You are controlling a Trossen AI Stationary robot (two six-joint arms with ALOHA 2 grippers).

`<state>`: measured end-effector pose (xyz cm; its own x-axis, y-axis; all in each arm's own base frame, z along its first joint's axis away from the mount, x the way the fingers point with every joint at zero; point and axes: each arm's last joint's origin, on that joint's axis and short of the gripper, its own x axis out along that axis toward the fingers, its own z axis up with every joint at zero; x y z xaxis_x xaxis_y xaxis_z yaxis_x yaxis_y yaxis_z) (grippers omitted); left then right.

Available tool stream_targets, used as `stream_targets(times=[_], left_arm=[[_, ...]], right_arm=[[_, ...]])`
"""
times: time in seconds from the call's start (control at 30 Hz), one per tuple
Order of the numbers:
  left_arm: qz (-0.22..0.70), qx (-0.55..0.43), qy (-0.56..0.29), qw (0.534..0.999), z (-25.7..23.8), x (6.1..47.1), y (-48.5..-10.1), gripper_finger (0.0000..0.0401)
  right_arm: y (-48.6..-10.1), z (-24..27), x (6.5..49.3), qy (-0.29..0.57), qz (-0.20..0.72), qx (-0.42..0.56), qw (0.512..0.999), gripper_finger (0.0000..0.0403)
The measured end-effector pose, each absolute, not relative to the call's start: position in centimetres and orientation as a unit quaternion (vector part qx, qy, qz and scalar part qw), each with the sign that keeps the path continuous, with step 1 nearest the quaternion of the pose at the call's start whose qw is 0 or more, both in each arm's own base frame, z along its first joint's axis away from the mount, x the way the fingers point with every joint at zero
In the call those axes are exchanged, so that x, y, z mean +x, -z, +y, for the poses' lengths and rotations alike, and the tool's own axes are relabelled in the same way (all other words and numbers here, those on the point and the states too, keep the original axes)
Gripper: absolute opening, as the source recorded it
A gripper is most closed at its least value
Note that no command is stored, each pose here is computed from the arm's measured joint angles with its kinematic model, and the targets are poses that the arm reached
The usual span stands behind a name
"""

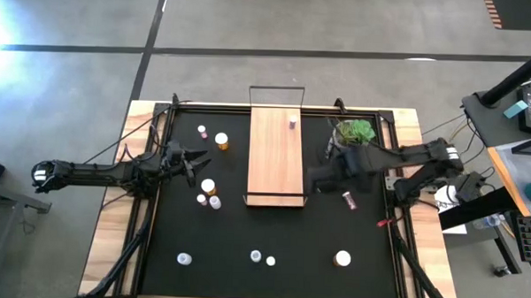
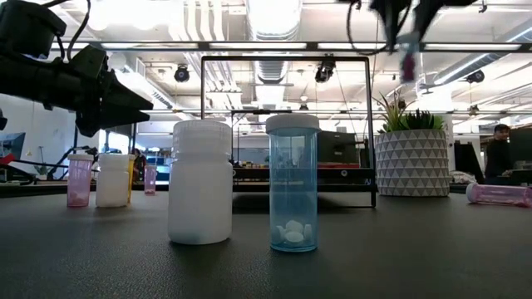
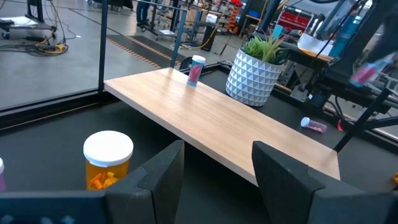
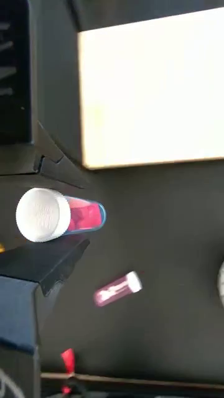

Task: Pick and place medicine bottles onto shelf by color
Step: Put the top blue pill bottle on the shelf aligned with the blue pill bottle

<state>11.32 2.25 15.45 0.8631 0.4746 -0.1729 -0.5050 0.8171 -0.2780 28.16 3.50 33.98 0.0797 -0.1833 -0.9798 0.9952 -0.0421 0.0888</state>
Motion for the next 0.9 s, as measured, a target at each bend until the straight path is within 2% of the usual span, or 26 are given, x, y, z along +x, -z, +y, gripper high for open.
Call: stream_targets(times=[0.33, 0.67, 0.9], left_arm=[[0.048, -0.159, -0.257, 0.952, 2.2, 11.3, -15.4, 0.0173], [0.048, -0.159, -0.257, 0.952, 2.3, 11.3, -15.5, 0.0173], [0.048, -0.159, -0.257, 0.952, 2.3, 11.3, -15.5, 0.0173]], right_arm=[[-32.0, -5.3, 33.5, 0.531, 0.392, 0.512, 0.55, 0.0107], [-28.2, -13.7, 39.5, 0.516, 0.405, 0.553, 0.515, 0.0108], [-27.6, -16.8, 41.1, 0.547, 0.379, 0.578, 0.471, 0.0119]])
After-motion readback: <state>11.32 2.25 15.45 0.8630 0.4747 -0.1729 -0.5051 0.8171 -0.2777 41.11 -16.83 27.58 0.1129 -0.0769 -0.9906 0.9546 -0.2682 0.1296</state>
